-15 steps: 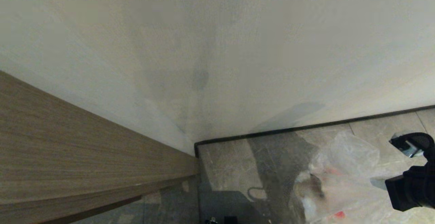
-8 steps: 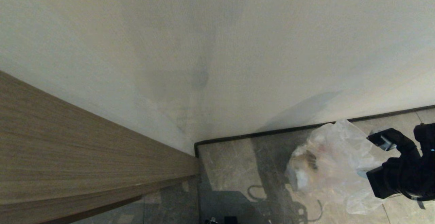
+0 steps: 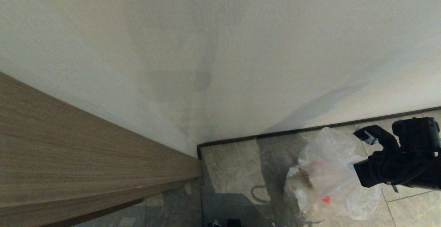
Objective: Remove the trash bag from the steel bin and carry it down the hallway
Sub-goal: Put the trash bag at the door
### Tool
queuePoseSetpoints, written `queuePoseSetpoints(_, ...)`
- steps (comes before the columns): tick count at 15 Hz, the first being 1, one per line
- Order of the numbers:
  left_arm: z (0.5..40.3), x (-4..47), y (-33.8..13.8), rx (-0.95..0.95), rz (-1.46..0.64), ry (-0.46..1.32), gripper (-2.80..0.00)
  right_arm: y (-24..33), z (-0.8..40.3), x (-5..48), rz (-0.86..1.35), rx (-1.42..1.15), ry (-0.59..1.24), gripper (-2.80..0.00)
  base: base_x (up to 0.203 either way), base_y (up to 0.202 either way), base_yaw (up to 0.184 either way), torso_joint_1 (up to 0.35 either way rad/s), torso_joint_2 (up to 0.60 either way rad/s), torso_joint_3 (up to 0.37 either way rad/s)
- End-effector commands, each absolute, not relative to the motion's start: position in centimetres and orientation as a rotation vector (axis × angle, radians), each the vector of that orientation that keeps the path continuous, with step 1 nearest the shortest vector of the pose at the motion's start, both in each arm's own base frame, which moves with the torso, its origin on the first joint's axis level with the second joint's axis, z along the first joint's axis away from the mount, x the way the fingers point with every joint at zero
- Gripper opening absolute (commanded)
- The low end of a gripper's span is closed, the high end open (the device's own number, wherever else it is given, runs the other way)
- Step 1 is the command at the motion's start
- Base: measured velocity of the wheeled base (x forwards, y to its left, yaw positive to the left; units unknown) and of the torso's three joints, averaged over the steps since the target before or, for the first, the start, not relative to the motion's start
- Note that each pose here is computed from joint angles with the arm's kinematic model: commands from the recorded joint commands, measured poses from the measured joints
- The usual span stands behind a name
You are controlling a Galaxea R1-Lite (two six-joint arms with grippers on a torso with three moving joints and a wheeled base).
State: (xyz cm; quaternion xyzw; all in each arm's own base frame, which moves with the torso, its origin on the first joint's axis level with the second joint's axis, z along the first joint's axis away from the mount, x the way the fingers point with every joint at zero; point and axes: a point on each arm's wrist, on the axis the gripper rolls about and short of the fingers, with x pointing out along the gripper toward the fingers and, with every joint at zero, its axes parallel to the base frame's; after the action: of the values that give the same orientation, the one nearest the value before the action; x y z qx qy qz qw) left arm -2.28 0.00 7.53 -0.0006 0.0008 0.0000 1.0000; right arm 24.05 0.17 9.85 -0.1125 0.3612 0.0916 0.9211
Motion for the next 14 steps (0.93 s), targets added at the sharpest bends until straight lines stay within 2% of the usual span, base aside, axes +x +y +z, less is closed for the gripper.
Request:
queuePoseSetpoints(1, 7.53, -2.28, 0.0, -0.002, 0.0, 0.002, -2.8, 0.06, 9.02, 24.7, 0.19, -0.228, 0.765, -0.94, 0.0, 0.0, 0.0, 0.0, 0.0, 0.0)
queuePoseSetpoints(2, 7.53, -2.28, 0.0, -0.002, 0.0, 0.002, -2.8, 0.05, 8.94, 24.89, 0.188, -0.23, 0.766, 0.0, 0.0, 0.0, 0.0, 0.0, 0.0, 0.0)
queuePoseSetpoints(7, 7.53, -2.28, 0.0, -0.002, 0.0, 0.002, -2.8, -0.28, 9.43, 24.54, 0.166, -0.188, 0.732, 0.0, 0.0, 0.0, 0.0, 0.0, 0.0, 0.0)
queuePoseSetpoints(8, 7.53, -2.28, 0.0, -0.002, 0.0, 0.002, -2.8, -0.32, 9.44, 24.42, 0.17, -0.186, 0.736, -2.8, 0.0, 0.0, 0.0, 0.0, 0.0, 0.0)
queuePoseSetpoints(14, 7.53, -2.28, 0.0, -0.002, 0.0, 0.002, -2.8, -0.37, 9.94, 24.46, 0.177, -0.23, 0.712, -2.8, 0.0, 0.0, 0.0, 0.0, 0.0, 0.0)
